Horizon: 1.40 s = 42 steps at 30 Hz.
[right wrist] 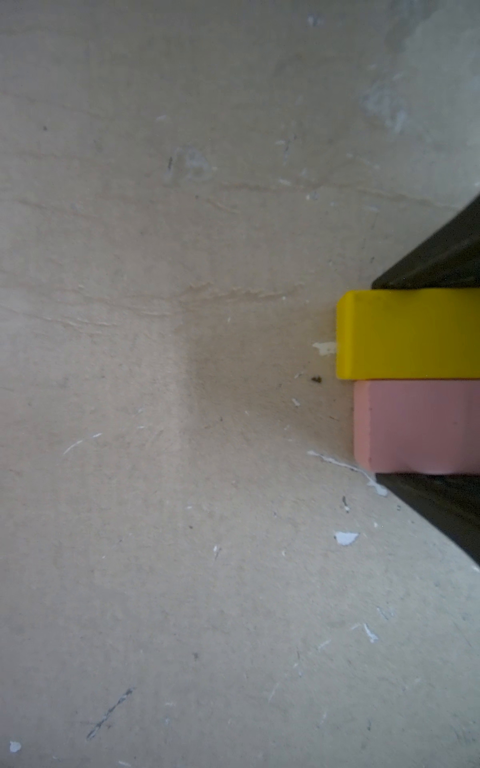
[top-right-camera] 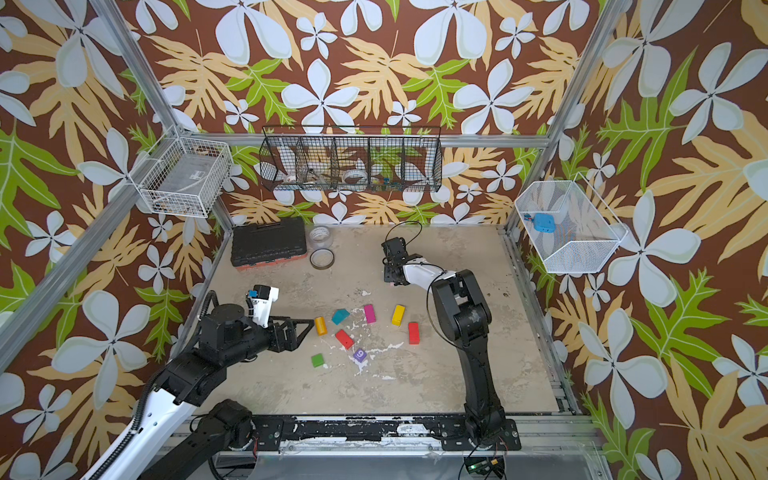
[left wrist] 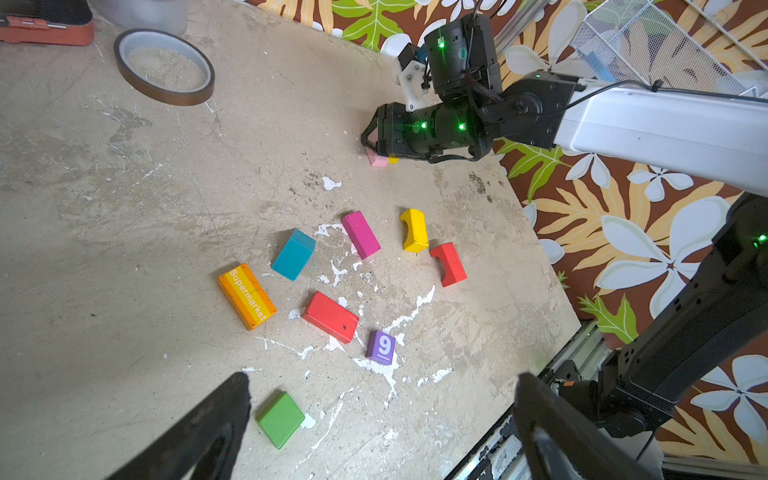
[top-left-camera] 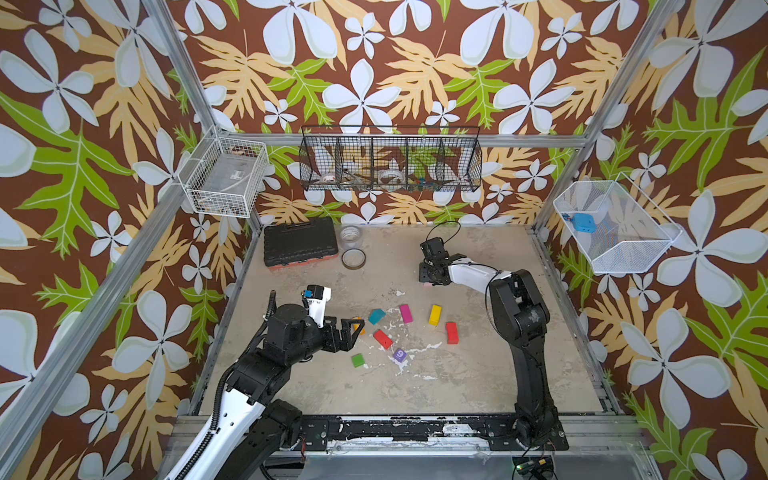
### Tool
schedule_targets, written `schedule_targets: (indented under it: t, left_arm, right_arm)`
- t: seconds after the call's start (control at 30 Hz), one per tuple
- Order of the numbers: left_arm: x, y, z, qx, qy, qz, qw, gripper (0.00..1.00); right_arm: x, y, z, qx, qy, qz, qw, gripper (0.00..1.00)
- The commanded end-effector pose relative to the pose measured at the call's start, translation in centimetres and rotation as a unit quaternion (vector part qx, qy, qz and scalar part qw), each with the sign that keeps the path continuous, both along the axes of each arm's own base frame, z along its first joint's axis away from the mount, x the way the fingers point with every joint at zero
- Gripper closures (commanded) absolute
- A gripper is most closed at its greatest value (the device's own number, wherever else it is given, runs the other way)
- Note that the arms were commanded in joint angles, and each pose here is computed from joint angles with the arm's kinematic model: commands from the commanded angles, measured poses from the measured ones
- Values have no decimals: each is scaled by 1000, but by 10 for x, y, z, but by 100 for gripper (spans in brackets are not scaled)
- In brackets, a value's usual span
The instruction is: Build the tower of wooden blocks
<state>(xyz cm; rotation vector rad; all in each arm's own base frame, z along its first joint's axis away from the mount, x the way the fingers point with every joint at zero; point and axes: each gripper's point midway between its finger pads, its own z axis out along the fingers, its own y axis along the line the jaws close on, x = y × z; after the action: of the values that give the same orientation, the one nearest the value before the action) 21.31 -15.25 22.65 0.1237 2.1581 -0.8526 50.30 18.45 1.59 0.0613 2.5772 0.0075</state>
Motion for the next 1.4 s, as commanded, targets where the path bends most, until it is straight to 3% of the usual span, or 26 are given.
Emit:
schedule_targets:
  t: [0.0, 0.17, 0.3, 0.67, 0.97, 1.37]
  left_arm:
    - [1, -1, 3, -3, -4, 1, 1000, 0]
    - [1, -1, 2, -3, -3, 1, 1000, 0]
    - [1, 0, 2, -3, -3, 1, 1000, 0]
    - [0, -1, 4, -4, -5, 0, 1000, 0]
    - [1, -2, 3, -4, -3, -2, 1000, 0]
    - [1, -1, 3, -4, -4, -1, 1000, 0]
  right_arm:
    - [-45, -14, -32, -18, 107, -10, 994, 39]
    - [-39, -13, -17, -21, 96, -6, 995, 26]
    - [-38, -16, 2, -25, 80, -10, 996, 21]
    - [-72, -22, 38, -6, 45, -10, 999, 19]
    - [-101, -38, 28, -6, 53, -26, 998, 21]
    - [-103, -42, 19, -13, 63, -31, 997, 23]
